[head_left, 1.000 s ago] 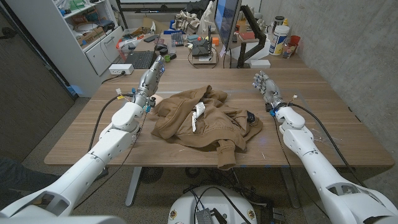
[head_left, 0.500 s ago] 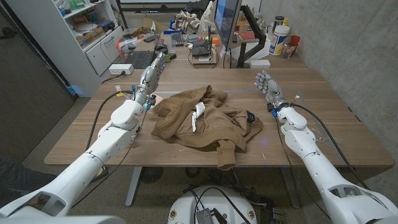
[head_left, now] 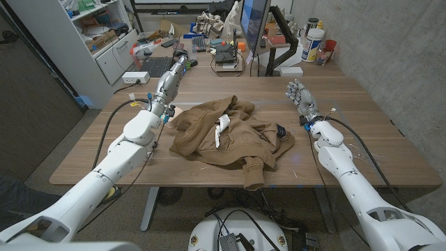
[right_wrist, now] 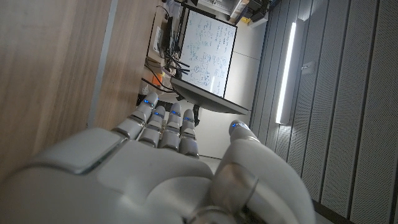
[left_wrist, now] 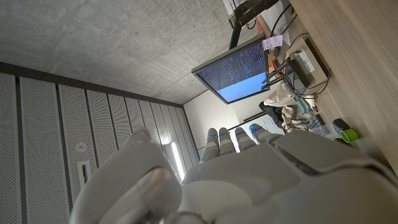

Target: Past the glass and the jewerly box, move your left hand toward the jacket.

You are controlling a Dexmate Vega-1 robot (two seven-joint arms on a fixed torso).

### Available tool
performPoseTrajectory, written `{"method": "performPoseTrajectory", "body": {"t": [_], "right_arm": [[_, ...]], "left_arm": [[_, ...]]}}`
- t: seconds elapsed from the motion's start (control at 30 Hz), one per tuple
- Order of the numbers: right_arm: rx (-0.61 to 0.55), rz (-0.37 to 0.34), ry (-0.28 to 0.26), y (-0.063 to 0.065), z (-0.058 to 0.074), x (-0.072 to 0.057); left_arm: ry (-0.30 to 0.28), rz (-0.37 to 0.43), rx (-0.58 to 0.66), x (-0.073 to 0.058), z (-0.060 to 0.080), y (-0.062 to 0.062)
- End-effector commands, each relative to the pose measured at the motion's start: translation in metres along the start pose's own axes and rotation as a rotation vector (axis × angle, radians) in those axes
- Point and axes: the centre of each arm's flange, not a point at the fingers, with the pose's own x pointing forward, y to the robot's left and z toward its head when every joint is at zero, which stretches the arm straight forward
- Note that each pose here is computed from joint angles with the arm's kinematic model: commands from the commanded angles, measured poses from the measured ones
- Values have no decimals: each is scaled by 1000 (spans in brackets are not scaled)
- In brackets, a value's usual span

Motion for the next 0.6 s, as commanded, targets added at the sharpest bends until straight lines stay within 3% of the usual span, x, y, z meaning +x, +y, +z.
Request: {"method": "performPoseTrajectory", "body": {"t": [0.03, 0.6], "right_arm": [[6, 3, -4, 3, -1, 3], [-9, 0, -3, 4, 3, 1]], "left_arm": [[0, -33, 30, -2, 7, -4], [-16, -72, 87, -11, 20, -5]]}}
